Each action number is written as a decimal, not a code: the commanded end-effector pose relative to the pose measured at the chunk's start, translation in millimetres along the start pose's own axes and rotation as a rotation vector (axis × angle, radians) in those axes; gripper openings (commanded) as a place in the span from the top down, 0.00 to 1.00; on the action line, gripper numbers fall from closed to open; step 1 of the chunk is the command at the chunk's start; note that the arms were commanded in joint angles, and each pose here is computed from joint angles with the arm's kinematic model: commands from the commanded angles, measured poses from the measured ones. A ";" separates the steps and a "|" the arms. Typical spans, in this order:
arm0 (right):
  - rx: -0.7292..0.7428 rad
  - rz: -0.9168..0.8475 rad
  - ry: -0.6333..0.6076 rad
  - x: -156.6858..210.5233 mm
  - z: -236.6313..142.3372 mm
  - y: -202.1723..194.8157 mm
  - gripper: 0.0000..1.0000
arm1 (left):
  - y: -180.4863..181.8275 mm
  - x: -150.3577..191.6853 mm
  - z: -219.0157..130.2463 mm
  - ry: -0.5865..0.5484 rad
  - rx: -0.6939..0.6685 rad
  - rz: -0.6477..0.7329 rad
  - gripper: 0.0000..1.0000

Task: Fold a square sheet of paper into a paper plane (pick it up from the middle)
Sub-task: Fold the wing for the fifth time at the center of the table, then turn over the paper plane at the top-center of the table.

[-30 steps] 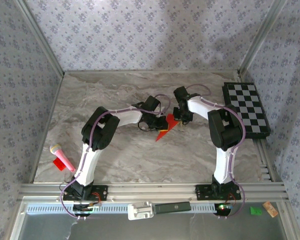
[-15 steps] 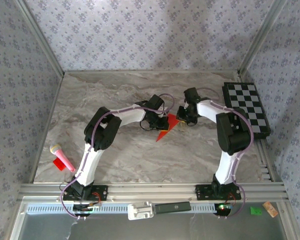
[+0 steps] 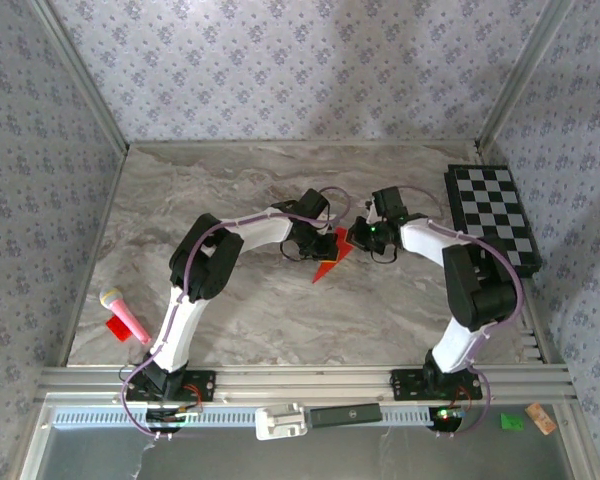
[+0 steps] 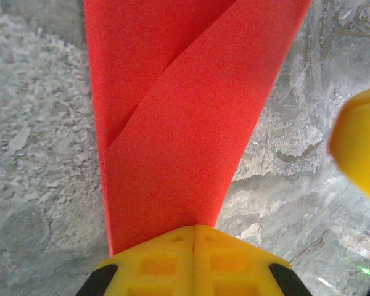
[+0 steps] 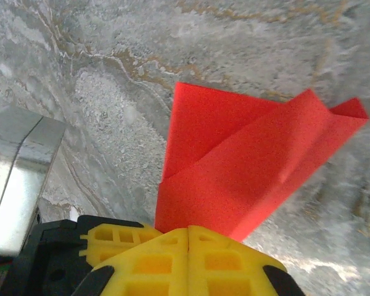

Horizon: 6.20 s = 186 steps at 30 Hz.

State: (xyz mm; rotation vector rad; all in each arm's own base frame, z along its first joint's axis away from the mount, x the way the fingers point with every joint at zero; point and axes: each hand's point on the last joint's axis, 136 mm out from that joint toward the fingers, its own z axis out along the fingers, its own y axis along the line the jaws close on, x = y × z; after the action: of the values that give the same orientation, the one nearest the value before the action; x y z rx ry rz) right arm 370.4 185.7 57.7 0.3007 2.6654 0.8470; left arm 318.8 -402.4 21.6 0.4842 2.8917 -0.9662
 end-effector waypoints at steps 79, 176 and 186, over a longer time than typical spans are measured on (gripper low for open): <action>0.041 0.136 0.169 19.3 51.0 -59.2 1.00 | -3.7 37.0 -5.1 0.099 0.040 0.024 0.93; 0.922 -0.216 -0.028 13.9 7.6 14.9 0.37 | 190.1 50.8 -242.5 -0.610 -0.534 -0.349 0.00; 0.981 -0.223 -0.004 16.7 9.2 11.3 0.51 | 192.1 49.1 -235.0 -0.597 -0.473 -0.360 0.00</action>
State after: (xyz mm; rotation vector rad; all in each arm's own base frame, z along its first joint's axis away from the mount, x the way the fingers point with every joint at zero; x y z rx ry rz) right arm 361.7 214.8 49.2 0.1867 2.8356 -0.4754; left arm 340.6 -100.3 89.5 -0.3309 2.5520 -0.2817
